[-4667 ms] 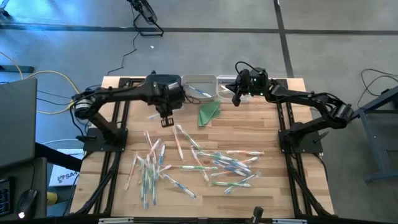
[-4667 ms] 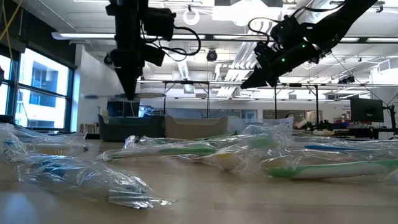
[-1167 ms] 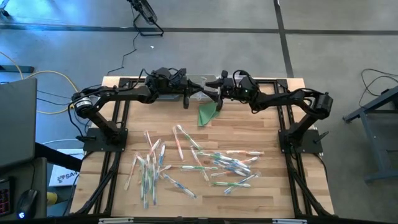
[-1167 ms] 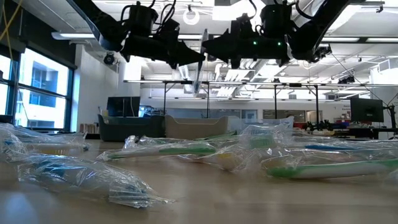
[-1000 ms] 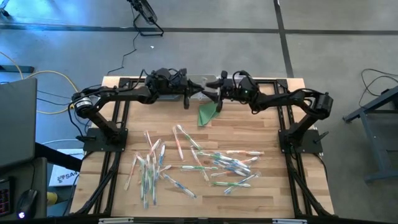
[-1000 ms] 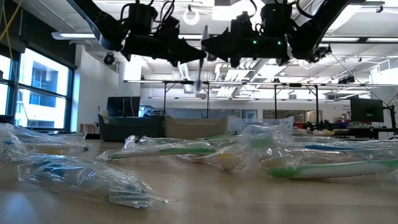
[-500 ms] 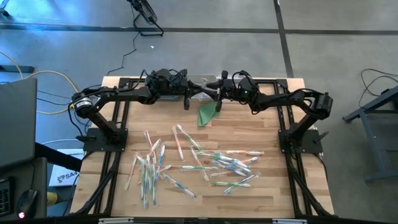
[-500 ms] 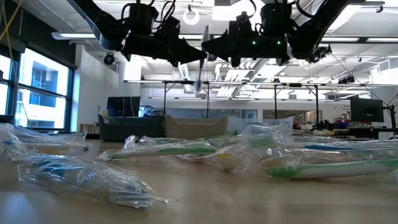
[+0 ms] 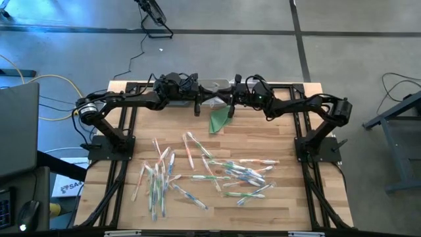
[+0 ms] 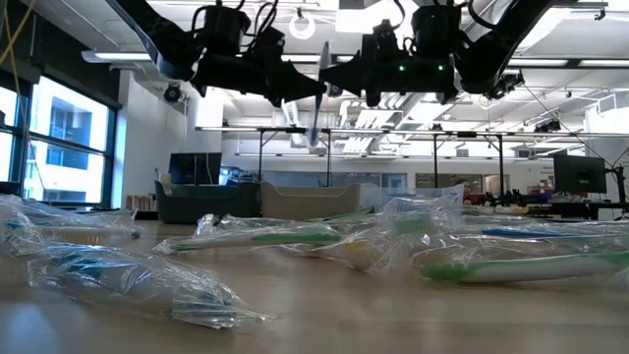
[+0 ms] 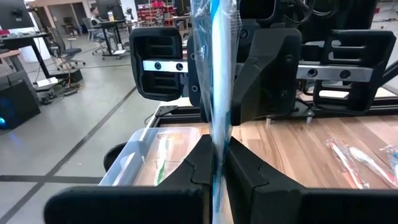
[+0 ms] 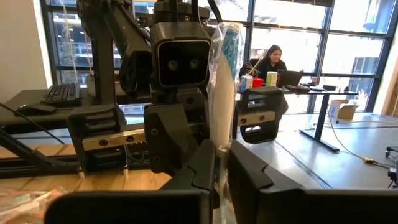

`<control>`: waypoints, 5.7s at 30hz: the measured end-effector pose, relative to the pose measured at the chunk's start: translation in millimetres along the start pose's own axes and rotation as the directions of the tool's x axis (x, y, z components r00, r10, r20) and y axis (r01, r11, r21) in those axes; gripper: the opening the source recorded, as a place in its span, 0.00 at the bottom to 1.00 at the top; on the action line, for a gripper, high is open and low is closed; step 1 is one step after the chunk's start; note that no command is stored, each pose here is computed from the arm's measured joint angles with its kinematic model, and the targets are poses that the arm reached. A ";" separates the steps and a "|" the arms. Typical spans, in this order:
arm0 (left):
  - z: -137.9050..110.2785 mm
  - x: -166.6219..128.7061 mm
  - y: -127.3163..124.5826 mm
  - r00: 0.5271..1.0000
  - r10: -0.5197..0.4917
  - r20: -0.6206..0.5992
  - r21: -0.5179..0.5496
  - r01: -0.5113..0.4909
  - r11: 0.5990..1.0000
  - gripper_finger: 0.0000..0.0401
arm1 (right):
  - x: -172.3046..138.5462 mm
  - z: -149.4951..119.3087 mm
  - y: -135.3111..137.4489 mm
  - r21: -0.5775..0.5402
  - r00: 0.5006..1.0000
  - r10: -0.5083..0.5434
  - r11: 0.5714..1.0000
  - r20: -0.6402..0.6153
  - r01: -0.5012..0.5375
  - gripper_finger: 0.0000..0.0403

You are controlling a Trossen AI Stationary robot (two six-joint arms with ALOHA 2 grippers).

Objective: Pick & Place Toothbrushes
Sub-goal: Put the blue toothbrush into the gray bin, then put the orange toothbrush into the dark blue bin

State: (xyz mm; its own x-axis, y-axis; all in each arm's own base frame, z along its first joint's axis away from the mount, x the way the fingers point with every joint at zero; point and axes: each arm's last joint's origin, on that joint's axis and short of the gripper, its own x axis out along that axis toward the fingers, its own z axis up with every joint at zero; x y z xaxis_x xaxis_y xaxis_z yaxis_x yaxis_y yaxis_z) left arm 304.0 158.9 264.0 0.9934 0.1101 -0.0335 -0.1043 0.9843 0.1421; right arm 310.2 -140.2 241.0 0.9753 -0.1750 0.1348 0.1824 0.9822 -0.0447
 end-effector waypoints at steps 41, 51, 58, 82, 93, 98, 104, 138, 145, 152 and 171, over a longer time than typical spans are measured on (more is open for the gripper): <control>-2.1 -0.2 1.3 0.999 0.038 -0.026 -0.041 -0.039 0.998 0.48 | -1.9 -3.5 -8.0 0.019 0.997 -0.071 0.997 -0.035 0.072 0.03; -31.3 -51.3 30.8 0.988 0.148 -0.042 -0.126 -0.152 0.980 0.48 | -2.0 -3.8 -8.5 0.020 0.996 -0.081 0.996 -0.038 0.081 0.03; -47.7 -101.9 12.2 0.966 0.215 0.144 -0.116 -0.199 0.973 0.48 | 15.4 7.9 -18.1 0.022 0.969 -0.157 0.986 -0.193 0.164 0.03; -60.6 -111.8 -0.3 0.991 0.135 0.013 -0.181 -0.131 0.975 0.48 | 97.5 5.2 -90.8 -0.070 0.763 -0.209 0.975 -0.612 0.211 0.03; -60.8 -111.7 -0.2 0.990 0.139 0.010 -0.180 -0.135 0.974 0.48 | 97.7 -23.0 -109.0 0.046 0.676 -0.125 0.972 -0.726 0.230 0.03; -59.2 -111.2 0.6 0.990 0.144 0.015 -0.175 -0.139 0.975 0.48 | 94.4 -26.0 -107.4 0.057 0.642 -0.109 0.971 -0.759 0.233 0.03; -59.5 -111.2 0.6 0.990 0.144 0.013 -0.177 -0.139 0.974 0.48 | 93.9 -40.7 -106.4 0.059 0.599 -0.096 0.971 -0.795 0.234 0.03; -61.6 -111.1 0.4 0.990 0.143 -0.008 -0.188 -0.142 0.972 0.48 | 85.0 12.6 -84.7 0.001 0.632 -0.090 0.990 -0.770 0.142 0.37; -65.4 -111.1 -0.3 0.990 0.137 -0.043 -0.207 -0.142 0.968 0.48 | 75.8 -0.6 -86.1 0.203 0.633 0.102 0.975 -0.767 0.089 0.25; -70.3 -111.3 -1.3 0.988 0.127 -0.090 -0.231 -0.145 0.962 0.48 | 63.9 -7.4 -92.1 0.366 0.672 0.258 0.930 -0.694 0.020 0.16; -73.2 -111.5 -1.9 0.986 0.121 -0.116 -0.246 -0.147 0.958 0.48 | -5.4 6.8 -62.0 0.218 0.870 0.080 0.975 -0.487 0.032 0.01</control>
State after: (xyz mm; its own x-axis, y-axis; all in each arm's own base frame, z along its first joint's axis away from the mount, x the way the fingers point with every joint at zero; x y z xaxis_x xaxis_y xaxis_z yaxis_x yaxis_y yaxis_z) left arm 189.8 154.8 195.1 0.9609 0.2440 -0.1308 -0.2579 0.9608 -0.1019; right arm 292.8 -199.7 249.8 0.9234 -0.1066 -0.3687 0.1821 0.9673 0.1765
